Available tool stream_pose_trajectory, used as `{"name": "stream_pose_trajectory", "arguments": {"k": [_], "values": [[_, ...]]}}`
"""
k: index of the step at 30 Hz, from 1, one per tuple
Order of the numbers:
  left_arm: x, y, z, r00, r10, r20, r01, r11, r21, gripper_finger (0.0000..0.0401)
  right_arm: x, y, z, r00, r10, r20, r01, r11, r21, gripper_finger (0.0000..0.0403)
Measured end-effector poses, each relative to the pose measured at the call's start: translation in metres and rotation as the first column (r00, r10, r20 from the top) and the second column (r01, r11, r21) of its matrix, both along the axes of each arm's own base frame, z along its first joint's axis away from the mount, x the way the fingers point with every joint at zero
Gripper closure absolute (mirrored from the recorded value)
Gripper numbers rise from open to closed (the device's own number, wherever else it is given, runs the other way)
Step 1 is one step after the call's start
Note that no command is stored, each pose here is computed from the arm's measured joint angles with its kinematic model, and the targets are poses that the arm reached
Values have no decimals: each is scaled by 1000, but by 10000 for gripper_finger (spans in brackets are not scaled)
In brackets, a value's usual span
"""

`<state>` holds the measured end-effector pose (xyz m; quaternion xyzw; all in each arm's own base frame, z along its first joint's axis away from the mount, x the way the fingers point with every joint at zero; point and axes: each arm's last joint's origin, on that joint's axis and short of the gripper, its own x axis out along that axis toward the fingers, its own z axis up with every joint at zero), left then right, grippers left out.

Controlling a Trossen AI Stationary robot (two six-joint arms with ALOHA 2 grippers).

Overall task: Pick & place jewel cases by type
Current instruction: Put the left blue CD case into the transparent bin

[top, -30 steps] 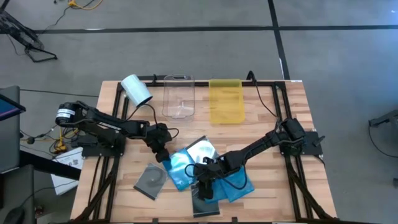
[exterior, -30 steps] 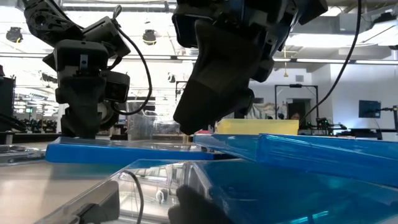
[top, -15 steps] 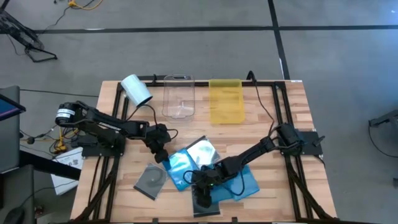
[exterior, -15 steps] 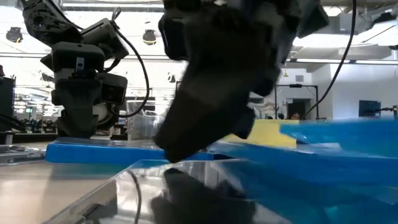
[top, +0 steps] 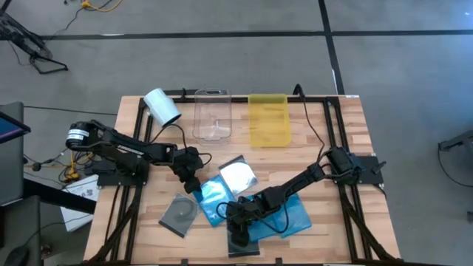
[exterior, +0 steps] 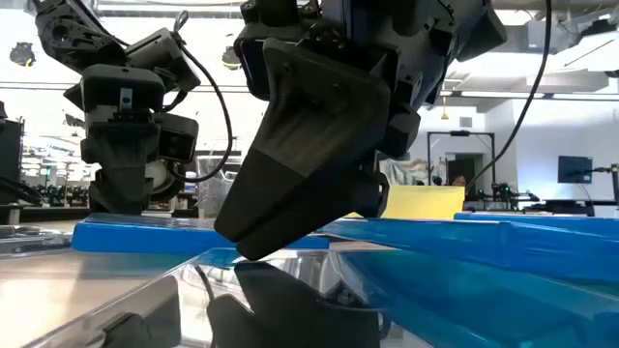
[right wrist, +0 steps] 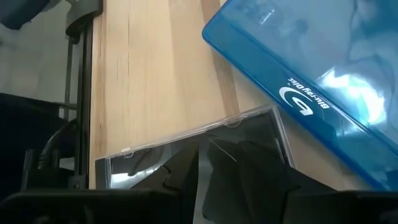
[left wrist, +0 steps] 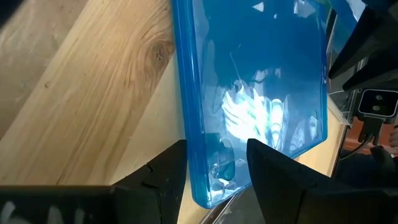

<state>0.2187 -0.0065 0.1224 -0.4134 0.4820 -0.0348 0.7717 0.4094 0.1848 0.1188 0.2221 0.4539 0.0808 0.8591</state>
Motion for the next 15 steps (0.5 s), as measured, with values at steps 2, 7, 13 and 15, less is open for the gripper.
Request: {"name": "stream_pose_trajectory", "arguments": {"k": [2, 7, 13, 15], "values": [[0, 0, 0, 1000, 0, 0, 0, 1000, -1, 241, 1, 0, 1, 1000, -1, 2, 1, 1000, 1, 296], [0, 0, 0, 1000, -2, 2, 2, 1000, -2, 241, 3, -1, 4, 1000, -21, 16, 21, 1000, 18, 296], [0, 0, 0, 1000, -4, 7, 4, 1000, -4, 241, 5, -7, 9, 999, -37, 25, 36, 999, 16, 295], [0, 0, 0, 1000, -6, 7, 6, 1000, -6, 241, 3, -7, 7, 999, -34, -8, 34, 999, 12, 295]]}}
